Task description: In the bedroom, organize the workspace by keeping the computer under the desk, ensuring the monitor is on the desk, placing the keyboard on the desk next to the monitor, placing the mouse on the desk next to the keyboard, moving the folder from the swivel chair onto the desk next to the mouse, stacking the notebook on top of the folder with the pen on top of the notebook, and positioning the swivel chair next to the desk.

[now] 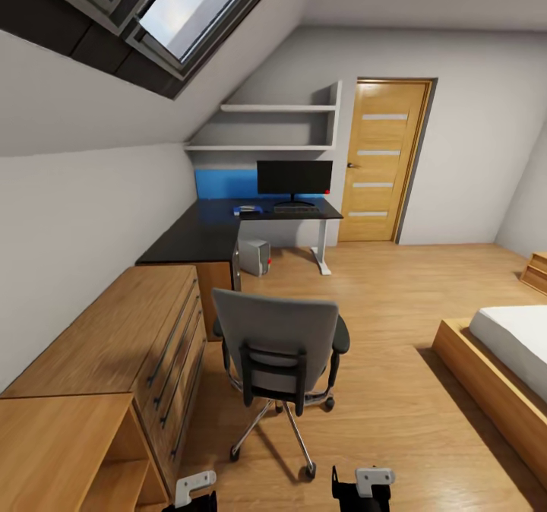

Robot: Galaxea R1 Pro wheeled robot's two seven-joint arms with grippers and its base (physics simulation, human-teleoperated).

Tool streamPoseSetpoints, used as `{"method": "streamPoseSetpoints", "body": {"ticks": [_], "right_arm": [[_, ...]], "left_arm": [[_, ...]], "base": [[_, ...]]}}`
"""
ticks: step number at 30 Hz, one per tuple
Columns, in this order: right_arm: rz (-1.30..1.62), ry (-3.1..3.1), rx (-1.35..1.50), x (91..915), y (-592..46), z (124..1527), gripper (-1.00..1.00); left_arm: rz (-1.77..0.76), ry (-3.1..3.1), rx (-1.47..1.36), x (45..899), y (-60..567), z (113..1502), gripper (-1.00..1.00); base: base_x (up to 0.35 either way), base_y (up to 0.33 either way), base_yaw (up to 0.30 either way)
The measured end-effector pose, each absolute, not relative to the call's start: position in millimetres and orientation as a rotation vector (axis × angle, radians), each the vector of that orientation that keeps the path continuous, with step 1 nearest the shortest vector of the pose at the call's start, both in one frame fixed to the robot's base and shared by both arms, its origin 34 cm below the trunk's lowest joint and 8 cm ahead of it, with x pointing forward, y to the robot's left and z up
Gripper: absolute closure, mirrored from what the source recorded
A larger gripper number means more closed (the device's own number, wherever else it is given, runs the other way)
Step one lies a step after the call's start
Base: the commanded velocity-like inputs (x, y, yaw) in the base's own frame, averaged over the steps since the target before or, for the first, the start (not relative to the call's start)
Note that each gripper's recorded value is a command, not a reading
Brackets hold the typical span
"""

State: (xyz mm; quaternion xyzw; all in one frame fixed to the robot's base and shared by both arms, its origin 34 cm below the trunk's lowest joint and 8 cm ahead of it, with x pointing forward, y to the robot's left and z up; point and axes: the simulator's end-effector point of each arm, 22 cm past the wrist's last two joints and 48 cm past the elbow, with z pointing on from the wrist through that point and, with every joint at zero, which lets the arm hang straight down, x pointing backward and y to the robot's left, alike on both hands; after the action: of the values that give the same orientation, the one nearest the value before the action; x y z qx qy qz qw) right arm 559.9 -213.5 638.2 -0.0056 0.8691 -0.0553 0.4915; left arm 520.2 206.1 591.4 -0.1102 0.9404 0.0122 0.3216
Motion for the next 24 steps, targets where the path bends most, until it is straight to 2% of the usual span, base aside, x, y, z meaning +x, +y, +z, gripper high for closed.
{"method": "streamPoseSetpoints", "body": {"ticks": [24], "right_arm": [[-0.133, 2.109, -0.015, 560.2, -213.0, 600.6, -1.0]], "left_arm": [[0.03, 2.471, -0.289, 520.0, 205.2, 553.3, -1.0]], "base": [[0.0, 0.0, 0.0]]}}
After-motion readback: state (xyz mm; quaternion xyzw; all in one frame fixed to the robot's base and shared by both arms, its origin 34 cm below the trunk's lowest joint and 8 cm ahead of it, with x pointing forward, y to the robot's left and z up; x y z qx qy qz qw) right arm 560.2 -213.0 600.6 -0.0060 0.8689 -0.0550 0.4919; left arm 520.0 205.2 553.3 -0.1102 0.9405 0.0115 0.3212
